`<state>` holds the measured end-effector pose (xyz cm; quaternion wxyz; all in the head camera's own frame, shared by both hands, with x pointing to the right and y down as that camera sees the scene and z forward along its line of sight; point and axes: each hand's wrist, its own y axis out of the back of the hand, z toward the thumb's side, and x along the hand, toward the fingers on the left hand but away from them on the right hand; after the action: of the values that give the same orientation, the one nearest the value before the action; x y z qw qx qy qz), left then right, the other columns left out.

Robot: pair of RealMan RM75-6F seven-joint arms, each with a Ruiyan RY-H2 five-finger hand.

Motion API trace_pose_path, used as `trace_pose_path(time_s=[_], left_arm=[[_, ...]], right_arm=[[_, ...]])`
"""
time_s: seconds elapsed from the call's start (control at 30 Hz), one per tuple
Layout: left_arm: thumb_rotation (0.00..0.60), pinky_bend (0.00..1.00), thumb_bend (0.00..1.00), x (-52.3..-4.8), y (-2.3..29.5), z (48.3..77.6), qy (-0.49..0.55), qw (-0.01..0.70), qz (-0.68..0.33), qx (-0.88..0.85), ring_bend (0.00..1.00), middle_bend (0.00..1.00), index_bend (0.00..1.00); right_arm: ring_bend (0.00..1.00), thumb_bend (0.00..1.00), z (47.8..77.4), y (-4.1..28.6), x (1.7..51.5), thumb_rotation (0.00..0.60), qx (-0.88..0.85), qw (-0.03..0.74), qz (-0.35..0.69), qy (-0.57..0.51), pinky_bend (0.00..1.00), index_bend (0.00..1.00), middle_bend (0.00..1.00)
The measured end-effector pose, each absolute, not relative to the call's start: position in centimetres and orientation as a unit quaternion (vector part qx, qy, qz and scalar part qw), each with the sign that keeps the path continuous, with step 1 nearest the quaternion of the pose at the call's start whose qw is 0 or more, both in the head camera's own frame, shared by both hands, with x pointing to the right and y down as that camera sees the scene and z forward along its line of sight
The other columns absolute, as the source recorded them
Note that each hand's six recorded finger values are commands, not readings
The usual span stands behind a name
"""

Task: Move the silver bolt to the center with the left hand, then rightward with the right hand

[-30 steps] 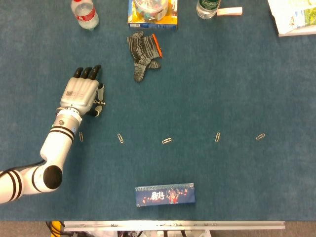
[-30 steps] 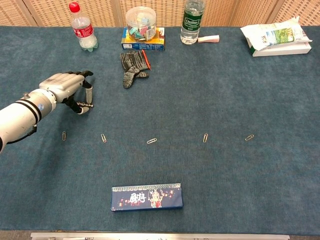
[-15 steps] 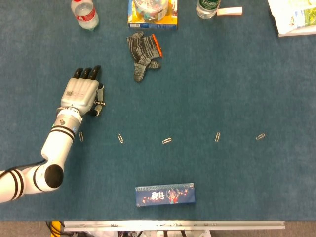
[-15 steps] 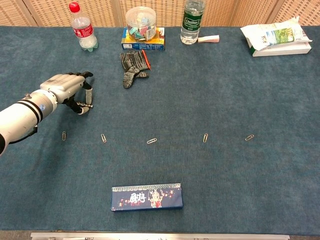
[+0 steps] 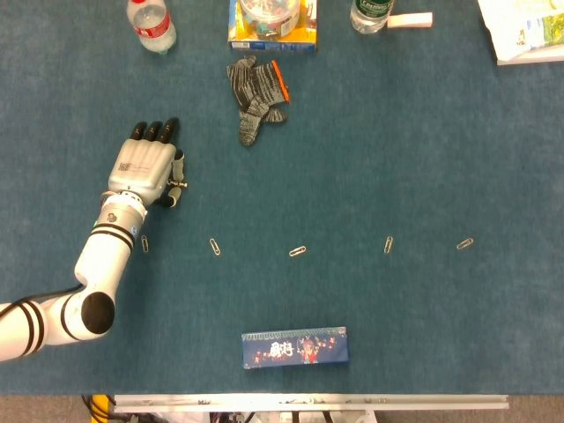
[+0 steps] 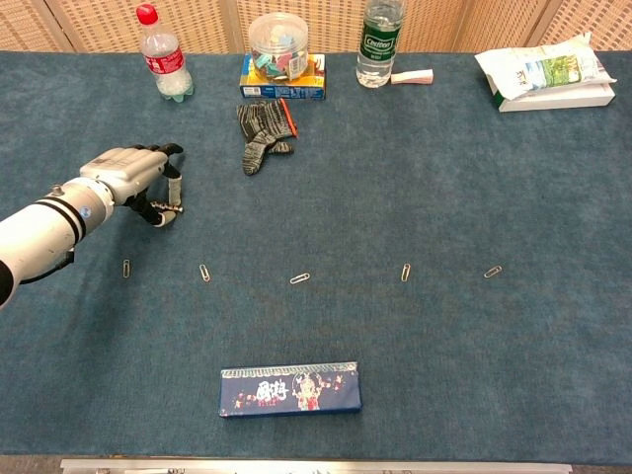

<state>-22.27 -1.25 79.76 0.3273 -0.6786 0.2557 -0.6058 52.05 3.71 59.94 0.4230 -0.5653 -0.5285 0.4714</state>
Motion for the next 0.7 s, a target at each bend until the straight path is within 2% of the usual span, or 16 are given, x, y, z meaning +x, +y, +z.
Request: trace_pose_path(time_s=[0.7], left_arm=[[0.600,0.00,0.33,-21.9,-0.6,78.1,0.280,0.322,-0.577,-0.696,0.00,0.00,0.58]], right_arm=[[0.32,0.29,59.7,3.8,51.8,0.600,-0.565,0.425,0.468,-0.529,0.49,0.62,0.46]])
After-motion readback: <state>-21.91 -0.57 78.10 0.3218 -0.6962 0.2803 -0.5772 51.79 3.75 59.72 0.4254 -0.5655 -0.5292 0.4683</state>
